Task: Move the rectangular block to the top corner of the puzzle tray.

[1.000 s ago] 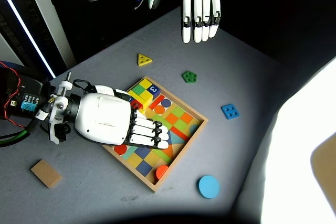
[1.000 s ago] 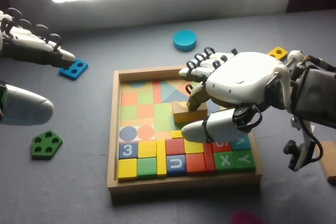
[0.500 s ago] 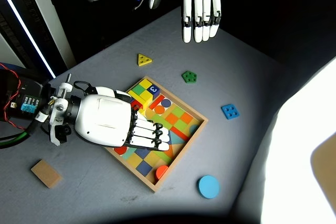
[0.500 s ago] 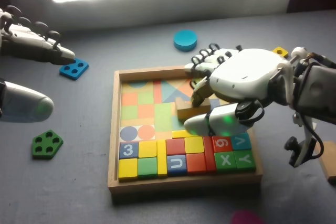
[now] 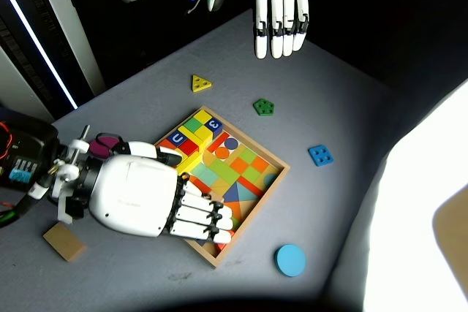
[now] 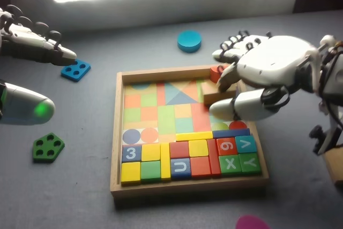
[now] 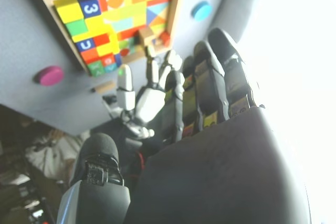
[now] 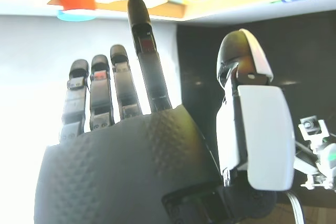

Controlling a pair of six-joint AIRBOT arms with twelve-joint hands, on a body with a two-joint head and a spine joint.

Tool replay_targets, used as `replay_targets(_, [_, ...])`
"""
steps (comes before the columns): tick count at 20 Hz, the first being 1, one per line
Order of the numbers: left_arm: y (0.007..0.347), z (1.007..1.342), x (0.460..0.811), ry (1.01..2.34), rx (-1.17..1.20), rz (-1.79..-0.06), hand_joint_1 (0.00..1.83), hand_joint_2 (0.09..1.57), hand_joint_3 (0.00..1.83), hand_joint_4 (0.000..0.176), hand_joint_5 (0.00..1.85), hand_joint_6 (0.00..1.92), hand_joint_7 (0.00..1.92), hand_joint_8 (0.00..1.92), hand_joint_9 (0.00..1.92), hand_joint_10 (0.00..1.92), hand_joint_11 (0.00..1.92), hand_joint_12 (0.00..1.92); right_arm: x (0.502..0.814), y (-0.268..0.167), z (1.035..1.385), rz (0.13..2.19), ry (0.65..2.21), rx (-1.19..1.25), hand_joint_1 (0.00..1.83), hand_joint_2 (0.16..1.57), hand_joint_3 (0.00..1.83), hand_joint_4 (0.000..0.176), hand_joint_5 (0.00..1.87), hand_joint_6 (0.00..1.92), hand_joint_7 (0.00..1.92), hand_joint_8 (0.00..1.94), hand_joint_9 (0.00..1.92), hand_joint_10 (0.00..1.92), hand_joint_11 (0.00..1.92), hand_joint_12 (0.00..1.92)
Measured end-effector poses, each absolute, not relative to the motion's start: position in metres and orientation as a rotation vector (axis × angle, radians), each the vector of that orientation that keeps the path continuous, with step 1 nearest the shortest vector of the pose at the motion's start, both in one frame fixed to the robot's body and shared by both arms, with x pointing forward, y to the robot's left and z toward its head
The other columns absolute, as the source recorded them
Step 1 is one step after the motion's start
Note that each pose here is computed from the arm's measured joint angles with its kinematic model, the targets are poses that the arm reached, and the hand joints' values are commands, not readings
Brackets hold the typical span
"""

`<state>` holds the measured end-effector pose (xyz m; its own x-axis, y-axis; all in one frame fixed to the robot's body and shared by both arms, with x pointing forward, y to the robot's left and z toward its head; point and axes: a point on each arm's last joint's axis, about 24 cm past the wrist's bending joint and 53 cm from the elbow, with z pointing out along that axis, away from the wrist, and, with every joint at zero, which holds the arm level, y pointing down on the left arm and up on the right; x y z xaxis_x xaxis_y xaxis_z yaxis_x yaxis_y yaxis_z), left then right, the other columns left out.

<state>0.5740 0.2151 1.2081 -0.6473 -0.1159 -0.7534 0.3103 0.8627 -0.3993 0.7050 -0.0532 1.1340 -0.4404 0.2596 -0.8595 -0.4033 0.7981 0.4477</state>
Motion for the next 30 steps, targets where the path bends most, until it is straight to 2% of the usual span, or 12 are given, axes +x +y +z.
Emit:
replay_targets(1, [0.215,1.208,0.574,2.187,0.141,-0.643,0.00,1.22,0.00,0.033,0.22,0.00,0.20,0.00,0.25,0.00,0.00,0.73,0.712,-0.059,1.134,0.737,1.878,-0.095,0.00,1.17,0.00,0.000,0.68,0.20,0.10,0.02,0.00,0.00,0.00,0.00])
replay_targets(3, [0.215,1.208,0.574,2.186,0.140,-0.643,0.00,1.21,0.00,0.042,0.23,0.00,0.23,0.00,0.26,0.00,0.00,0.75,0.717,-0.060,1.134,0.730,1.872,-0.088,0.00,1.17,0.00,0.000,0.66,0.19,0.10,0.01,0.00,0.00,0.00,0.00])
replay_targets(4, [0.215,1.208,0.574,2.186,0.140,-0.643,0.00,1.21,0.00,0.033,0.23,0.00,0.22,0.00,0.25,0.00,0.00,0.73,0.719,-0.060,1.134,0.726,1.870,-0.084,0.00,1.17,0.00,0.000,0.66,0.19,0.09,0.01,0.00,0.00,0.00,0.00])
replay_targets(9, [0.215,1.208,0.574,2.186,0.140,-0.643,0.00,1.22,0.00,0.037,0.20,0.00,0.19,0.00,0.23,0.00,0.00,0.72,0.726,-0.057,1.140,0.715,1.833,-0.116,0.00,1.18,0.00,0.000,0.67,0.20,0.11,0.01,0.00,0.00,0.00,0.00])
replay_targets(10, [0.215,1.208,0.574,2.186,0.141,-0.642,0.00,1.22,0.00,0.038,0.21,0.00,0.20,0.00,0.24,0.00,0.00,0.74,0.726,-0.057,1.140,0.715,1.833,-0.116,0.00,1.18,0.00,0.005,0.67,0.20,0.10,0.01,0.00,0.00,0.00,0.00])
replay_targets(12, [0.215,1.208,0.574,2.186,0.140,-0.643,0.00,1.22,0.00,0.038,0.22,0.01,0.22,0.01,0.25,0.01,0.00,0.78,0.729,-0.059,1.140,0.711,1.831,-0.108,0.00,1.18,0.00,0.000,0.68,0.20,0.10,0.01,0.00,0.00,0.00,0.00])
replay_targets(22, [0.215,1.208,0.574,2.186,0.140,-0.643,0.00,1.23,0.00,0.024,0.23,0.00,0.23,0.00,0.26,0.00,0.00,0.78,0.735,-0.060,1.143,0.715,1.828,-0.093,0.00,1.18,0.00,0.000,0.70,0.20,0.12,0.01,0.00,0.00,0.00,0.00])
replay_targets(24, [0.215,1.208,0.574,2.186,0.141,-0.642,0.00,1.22,0.00,0.034,0.21,0.00,0.23,0.00,0.27,0.00,0.00,0.76,0.737,-0.059,1.149,0.723,1.824,-0.094,0.00,1.18,0.00,0.000,0.70,0.20,0.13,0.01,0.00,0.00,0.00,0.00])
replay_targets(26, [0.215,1.208,0.574,2.186,0.140,-0.643,0.00,1.21,0.00,0.031,0.24,0.01,0.24,0.01,0.28,0.01,0.01,0.77,0.741,-0.062,1.159,0.735,1.812,-0.076,0.00,1.18,0.00,0.000,0.72,0.21,0.15,0.02,0.00,0.00,0.00,0.00])
replay_targets(28, [0.215,1.208,0.574,2.187,0.140,-0.643,0.00,1.22,0.00,0.028,0.25,0.01,0.25,0.01,0.27,0.00,0.00,0.76,0.746,-0.069,1.178,0.751,1.782,-0.044,0.00,1.19,0.00,0.000,0.70,0.20,0.14,0.01,0.00,0.00,0.00,0.00])
replay_targets(29, [0.215,1.208,0.574,2.186,0.140,-0.644,0.00,1.21,0.00,0.037,0.24,0.01,0.24,0.00,0.27,0.00,0.00,0.76,0.750,-0.073,1.192,0.759,1.753,-0.023,0.00,1.19,0.00,0.000,0.69,0.20,0.13,0.01,0.00,0.00,0.00,0.00])
replay_targets(30, [0.215,1.208,0.574,2.185,0.140,-0.644,0.00,1.21,0.00,0.036,0.23,0.00,0.23,0.00,0.27,0.00,0.00,0.75,0.751,-0.075,1.202,0.764,1.733,-0.014,0.00,1.18,0.00,0.000,0.69,0.20,0.12,0.00,0.00,0.00,0.00,0.00])
